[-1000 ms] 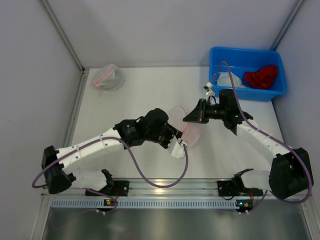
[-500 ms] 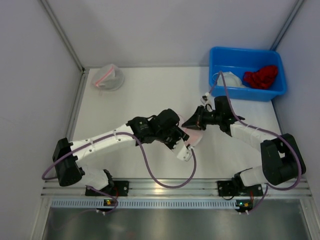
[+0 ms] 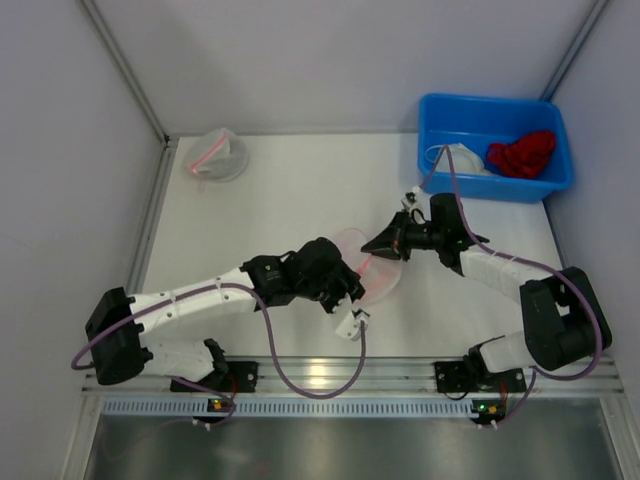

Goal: Place the bra in the laundry bag and zip it closed
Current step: Adjust the laundry bag at the center of the board, then zip the zipper on the laundry bag.

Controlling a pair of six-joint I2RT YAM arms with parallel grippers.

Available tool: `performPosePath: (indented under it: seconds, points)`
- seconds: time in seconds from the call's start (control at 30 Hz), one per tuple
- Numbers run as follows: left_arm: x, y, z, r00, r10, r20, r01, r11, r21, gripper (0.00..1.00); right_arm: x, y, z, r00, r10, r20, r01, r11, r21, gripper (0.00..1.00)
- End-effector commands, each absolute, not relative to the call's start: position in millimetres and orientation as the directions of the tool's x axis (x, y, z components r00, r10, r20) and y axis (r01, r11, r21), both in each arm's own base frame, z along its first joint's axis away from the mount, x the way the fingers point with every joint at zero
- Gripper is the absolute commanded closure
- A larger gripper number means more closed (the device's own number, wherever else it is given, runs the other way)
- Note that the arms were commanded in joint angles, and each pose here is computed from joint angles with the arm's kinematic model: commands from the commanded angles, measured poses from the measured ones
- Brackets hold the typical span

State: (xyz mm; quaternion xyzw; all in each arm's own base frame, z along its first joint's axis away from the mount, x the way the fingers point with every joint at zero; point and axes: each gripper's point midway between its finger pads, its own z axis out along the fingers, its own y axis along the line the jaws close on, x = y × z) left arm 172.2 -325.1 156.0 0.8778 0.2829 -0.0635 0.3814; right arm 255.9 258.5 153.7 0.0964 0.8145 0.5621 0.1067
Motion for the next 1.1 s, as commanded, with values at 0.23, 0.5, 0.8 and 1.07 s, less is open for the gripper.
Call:
performPosePath:
  seconds: [0.23,0.5,0.8,1.07]
  points:
    - [175,-350,186,0.925,0.284,-0.251,0.351,-0.39,0.851,0.49,257,258,169,-0.953,0.287,-0.093,0.001,0.312,0.95,1.0]
    - [186,-358,187,0.938,0.283,-0.201,0.289,-0.32,0.902,0.51,253,258,170,-0.952,0.299,-0.064,0.028,0.295,0.955,1.0]
    - [188,-355,173,0.95,0.281,-0.136,0.232,-0.348,0.908,0.55,250,258,170,-0.951,0.303,-0.055,0.039,0.294,0.955,1.0]
    - [190,-354,162,0.958,0.275,-0.081,0.188,-0.391,0.901,0.56,249,260,171,-0.952,0.304,-0.042,0.051,0.29,0.956,1.0]
